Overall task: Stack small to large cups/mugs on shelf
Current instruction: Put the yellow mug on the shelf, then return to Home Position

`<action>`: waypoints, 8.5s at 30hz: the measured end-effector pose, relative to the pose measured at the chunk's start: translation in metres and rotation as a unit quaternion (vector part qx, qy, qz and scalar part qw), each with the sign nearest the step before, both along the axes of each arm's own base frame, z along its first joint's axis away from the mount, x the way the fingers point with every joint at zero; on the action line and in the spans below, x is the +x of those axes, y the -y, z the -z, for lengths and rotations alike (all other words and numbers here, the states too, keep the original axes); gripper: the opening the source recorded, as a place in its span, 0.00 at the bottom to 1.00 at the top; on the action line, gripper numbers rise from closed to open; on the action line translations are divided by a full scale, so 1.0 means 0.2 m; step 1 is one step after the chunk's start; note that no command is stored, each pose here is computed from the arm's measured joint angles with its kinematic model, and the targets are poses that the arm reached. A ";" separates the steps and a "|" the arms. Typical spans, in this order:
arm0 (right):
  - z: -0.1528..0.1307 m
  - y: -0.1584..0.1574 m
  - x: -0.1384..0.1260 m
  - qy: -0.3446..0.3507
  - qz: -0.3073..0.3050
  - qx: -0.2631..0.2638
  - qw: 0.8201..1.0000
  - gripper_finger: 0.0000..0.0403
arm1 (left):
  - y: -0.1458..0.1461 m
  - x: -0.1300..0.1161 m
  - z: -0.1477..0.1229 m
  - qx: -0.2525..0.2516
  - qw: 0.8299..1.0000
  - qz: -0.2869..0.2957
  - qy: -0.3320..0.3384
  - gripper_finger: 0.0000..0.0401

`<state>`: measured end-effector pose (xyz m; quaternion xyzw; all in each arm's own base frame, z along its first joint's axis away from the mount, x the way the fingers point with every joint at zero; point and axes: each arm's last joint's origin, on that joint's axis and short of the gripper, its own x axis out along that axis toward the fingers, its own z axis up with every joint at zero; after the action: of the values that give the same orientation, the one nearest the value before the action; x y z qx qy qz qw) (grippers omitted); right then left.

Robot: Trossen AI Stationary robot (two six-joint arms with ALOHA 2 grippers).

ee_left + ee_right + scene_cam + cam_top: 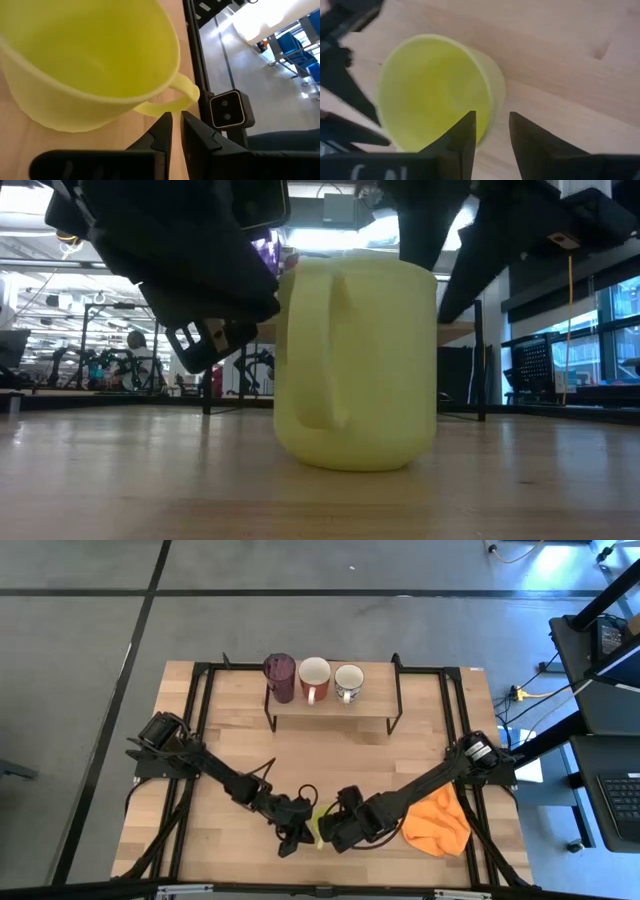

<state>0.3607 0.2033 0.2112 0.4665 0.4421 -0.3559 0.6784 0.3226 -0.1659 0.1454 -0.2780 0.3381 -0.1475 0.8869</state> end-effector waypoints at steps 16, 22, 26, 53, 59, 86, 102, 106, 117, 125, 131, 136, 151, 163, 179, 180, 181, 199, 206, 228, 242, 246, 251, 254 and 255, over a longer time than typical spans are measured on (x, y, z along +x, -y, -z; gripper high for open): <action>0.03 0.01 0.00 -0.022 0.004 0.006 1.000 0.10 | 0.01 -0.02 0.02 0.016 1.000 -0.004 -0.018 0.08; 0.03 0.02 -0.01 -0.039 0.006 0.003 0.999 0.04 | -0.01 -0.04 0.05 0.036 0.998 -0.009 -0.051 0.08; 0.03 0.03 -0.01 -0.045 0.006 0.006 0.999 0.04 | 0.01 -0.05 0.05 0.042 0.997 -0.002 -0.062 0.08; -0.81 0.84 -0.46 -0.061 0.055 -0.125 0.989 0.02 | -0.32 -0.54 -0.54 0.225 0.965 -0.105 -0.086 0.08; -0.79 0.99 -0.52 -0.099 0.025 -0.131 0.986 0.02 | -0.32 -0.67 -0.62 0.227 0.965 -0.108 -0.081 0.08; -0.82 1.65 -0.61 -0.083 -0.077 -0.120 0.986 0.04 | -0.45 -0.67 -0.62 0.179 0.948 -0.229 -0.129 0.08; -0.81 1.76 -0.64 -0.078 -0.080 -0.112 0.987 0.04 | -0.49 -0.66 -0.62 0.177 0.944 -0.247 -0.132 0.08; -0.76 1.78 -0.60 -0.094 -0.098 -0.106 0.985 0.04 | -0.50 -0.65 -0.62 0.178 0.943 -0.249 -0.133 0.08; -0.69 1.88 -0.57 -0.099 -0.112 -0.097 0.984 0.04 | -0.50 -0.66 -0.62 0.174 0.943 -0.248 -0.135 0.08; -0.69 1.90 -0.58 -0.091 -0.108 -0.092 0.986 0.04 | -0.50 -0.66 -0.62 0.175 0.943 -0.248 -0.138 0.08; -0.69 1.90 -0.58 -0.091 -0.108 -0.090 0.986 0.04 | -0.50 -0.66 -0.62 0.176 0.943 -0.248 -0.138 0.08; -0.69 1.90 -0.58 -0.094 -0.107 -0.092 0.985 0.04 | -0.50 -0.66 -0.62 0.176 0.943 -0.247 -0.138 0.08; -0.68 1.91 -0.58 -0.101 -0.104 -0.093 0.985 0.10 | -0.50 -0.67 -0.61 0.183 0.940 -0.246 -0.147 0.08; -0.68 1.91 -0.58 -0.102 -0.104 -0.096 0.985 0.10 | -0.50 -0.67 -0.61 0.186 0.940 -0.244 -0.146 0.08; -0.75 1.86 -0.61 -0.081 -0.094 -0.108 0.986 0.20 | -0.50 -0.67 -0.61 0.186 0.941 -0.244 -0.147 0.08; -0.78 1.86 -0.61 -0.076 -0.093 -0.113 0.986 0.21 | -0.50 -0.67 -0.61 0.186 0.941 -0.244 -0.147 0.08; -0.81 1.85 -0.62 -0.067 -0.091 -0.119 0.986 0.21 | -0.50 -0.67 -0.61 0.186 0.941 -0.244 -0.147 0.08; -1.78 1.27 -0.81 0.383 -0.196 -0.287 0.856 0.22 | -0.47 -0.57 -0.72 0.086 0.953 -0.291 -0.018 0.08; -1.79 0.86 -0.78 0.502 -0.318 -0.235 0.769 0.22 | -0.45 -0.55 -1.10 0.039 0.931 -0.111 0.345 0.08; -0.95 0.67 -0.87 0.603 -0.293 -0.318 0.670 0.25 | -0.75 -1.00 -1.04 0.127 0.874 -0.117 0.455 0.08; -0.43 0.86 -1.23 0.634 -0.218 -0.322 0.668 0.25 | -0.86 -1.15 -0.72 0.096 0.876 -0.206 0.425 0.08; -0.27 0.86 -1.23 0.653 -0.206 -0.335 0.647 0.25 | -0.86 -1.11 -0.53 0.059 0.845 -0.232 0.479 0.08; -0.14 0.87 -1.24 0.663 -0.192 -0.353 0.632 0.25 | -0.86 -1.11 -0.34 0.046 0.822 -0.258 0.505 0.08; -0.05 0.87 -1.25 0.666 -0.185 -0.351 0.632 0.25 | -0.87 -1.08 -0.29 0.043 0.845 -0.279 0.453 0.08; -0.02 0.88 -1.26 0.669 -0.177 -0.349 0.632 0.25 | -0.87 -1.08 -0.28 0.046 0.850 -0.279 0.445 0.08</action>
<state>0.1090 0.0280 0.2161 0.2178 -0.2160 0.0526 0.9503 0.1064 0.0078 0.2014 -0.2246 -0.1778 0.0139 0.9580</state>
